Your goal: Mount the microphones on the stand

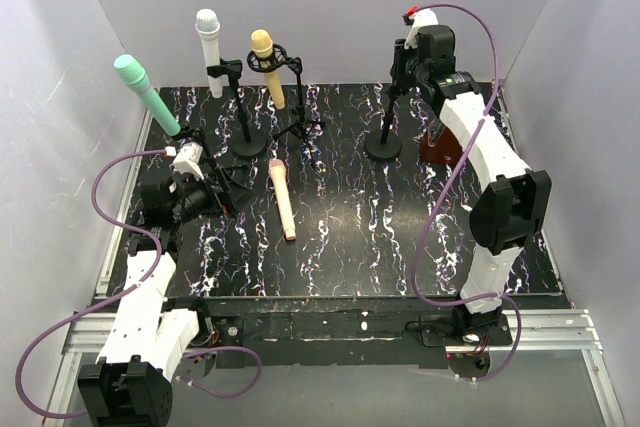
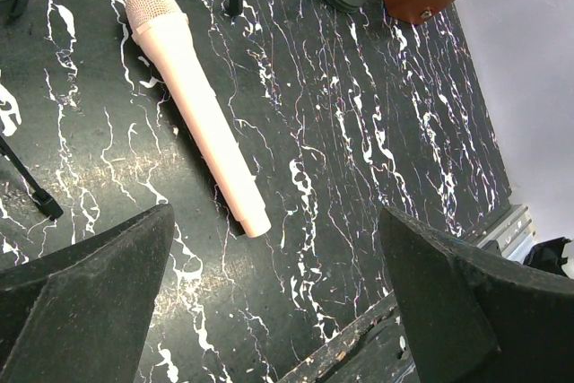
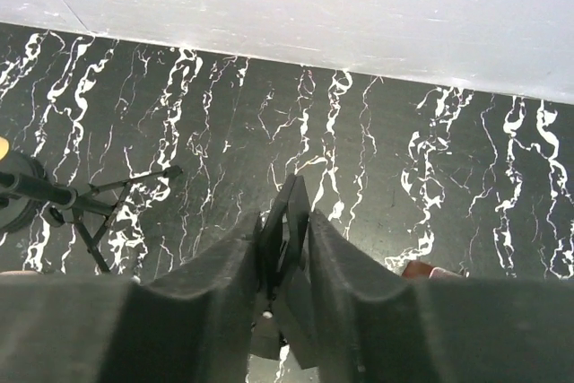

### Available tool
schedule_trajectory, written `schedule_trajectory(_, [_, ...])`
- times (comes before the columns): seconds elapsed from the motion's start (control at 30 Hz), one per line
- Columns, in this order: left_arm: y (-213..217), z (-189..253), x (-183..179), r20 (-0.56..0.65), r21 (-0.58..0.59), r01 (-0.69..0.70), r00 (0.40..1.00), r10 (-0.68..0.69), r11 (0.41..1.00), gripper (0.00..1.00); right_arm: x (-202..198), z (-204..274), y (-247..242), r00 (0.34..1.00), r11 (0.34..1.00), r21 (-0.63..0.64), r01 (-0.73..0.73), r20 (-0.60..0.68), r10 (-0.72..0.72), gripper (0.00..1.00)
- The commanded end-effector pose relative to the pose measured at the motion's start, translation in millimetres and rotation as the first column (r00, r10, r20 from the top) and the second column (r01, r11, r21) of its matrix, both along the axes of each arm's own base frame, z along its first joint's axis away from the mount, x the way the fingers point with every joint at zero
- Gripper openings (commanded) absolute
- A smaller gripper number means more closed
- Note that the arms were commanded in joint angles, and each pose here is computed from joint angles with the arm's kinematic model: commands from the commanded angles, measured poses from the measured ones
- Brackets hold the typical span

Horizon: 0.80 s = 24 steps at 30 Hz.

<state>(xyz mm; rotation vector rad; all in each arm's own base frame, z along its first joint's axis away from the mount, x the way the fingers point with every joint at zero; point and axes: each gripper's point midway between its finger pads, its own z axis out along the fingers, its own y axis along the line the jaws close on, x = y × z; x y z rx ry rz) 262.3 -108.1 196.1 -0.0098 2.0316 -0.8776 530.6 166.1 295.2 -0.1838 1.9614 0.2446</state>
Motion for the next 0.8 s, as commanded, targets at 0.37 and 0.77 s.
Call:
schedule_trajectory(0.37, [0,9,-1,0.042,0.016,0.004,0.999,-0.004,1.000,0.98,-93,91,47,0.883,0.897,0.010,-0.442,0.183,0.433,0.01])
schedule_trajectory(0.77, [-1,10,-2,0.046,0.008,0.012,0.999,-0.012,1.000,0.98,-262,51,95,0.492,0.489,0.055,-0.871,0.123,0.862,0.01])
